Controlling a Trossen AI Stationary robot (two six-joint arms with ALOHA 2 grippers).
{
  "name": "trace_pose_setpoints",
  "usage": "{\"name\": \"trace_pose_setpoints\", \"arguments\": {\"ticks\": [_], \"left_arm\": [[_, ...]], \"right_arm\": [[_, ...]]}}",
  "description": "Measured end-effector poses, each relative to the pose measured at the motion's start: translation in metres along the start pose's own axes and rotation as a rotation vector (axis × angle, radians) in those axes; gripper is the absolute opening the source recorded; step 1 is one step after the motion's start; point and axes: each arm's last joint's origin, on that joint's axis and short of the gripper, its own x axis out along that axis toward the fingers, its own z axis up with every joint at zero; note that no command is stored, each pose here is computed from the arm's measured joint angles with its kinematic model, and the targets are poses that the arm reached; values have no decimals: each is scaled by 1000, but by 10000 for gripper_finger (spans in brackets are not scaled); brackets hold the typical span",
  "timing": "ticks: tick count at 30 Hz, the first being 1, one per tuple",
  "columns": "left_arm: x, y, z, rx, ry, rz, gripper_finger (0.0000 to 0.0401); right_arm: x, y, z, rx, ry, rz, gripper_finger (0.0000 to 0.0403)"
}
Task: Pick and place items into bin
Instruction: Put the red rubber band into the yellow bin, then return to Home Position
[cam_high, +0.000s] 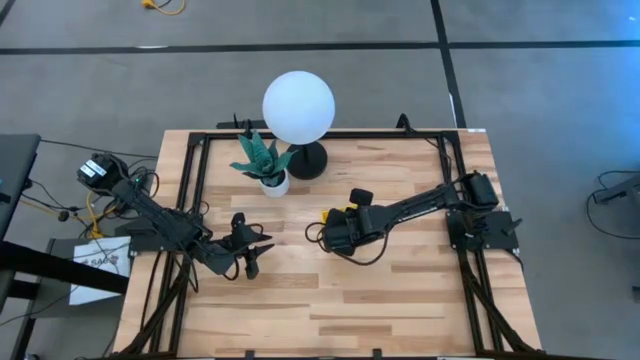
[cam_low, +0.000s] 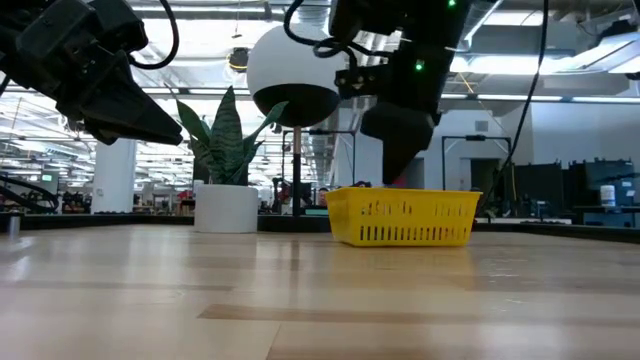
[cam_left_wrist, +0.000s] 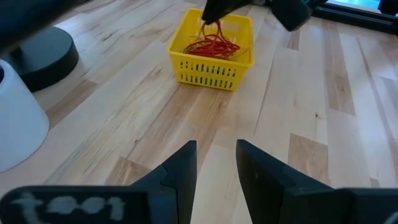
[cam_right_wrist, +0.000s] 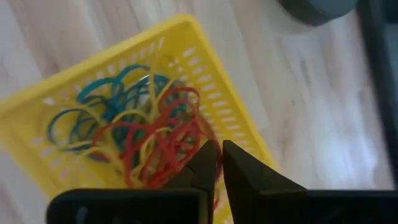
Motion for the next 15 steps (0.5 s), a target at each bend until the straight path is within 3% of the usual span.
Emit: {"name": "trace_pose_setpoints", "arguments": {"ticks": [5,15], "left_arm": [[0,0,0,0,0,0,102],[0,0,0,-22,4,-5,102]], "right_arm": [[-9,1,7,15,-1,66,59],[-30,2,19,-8,-50,91,120]]}}
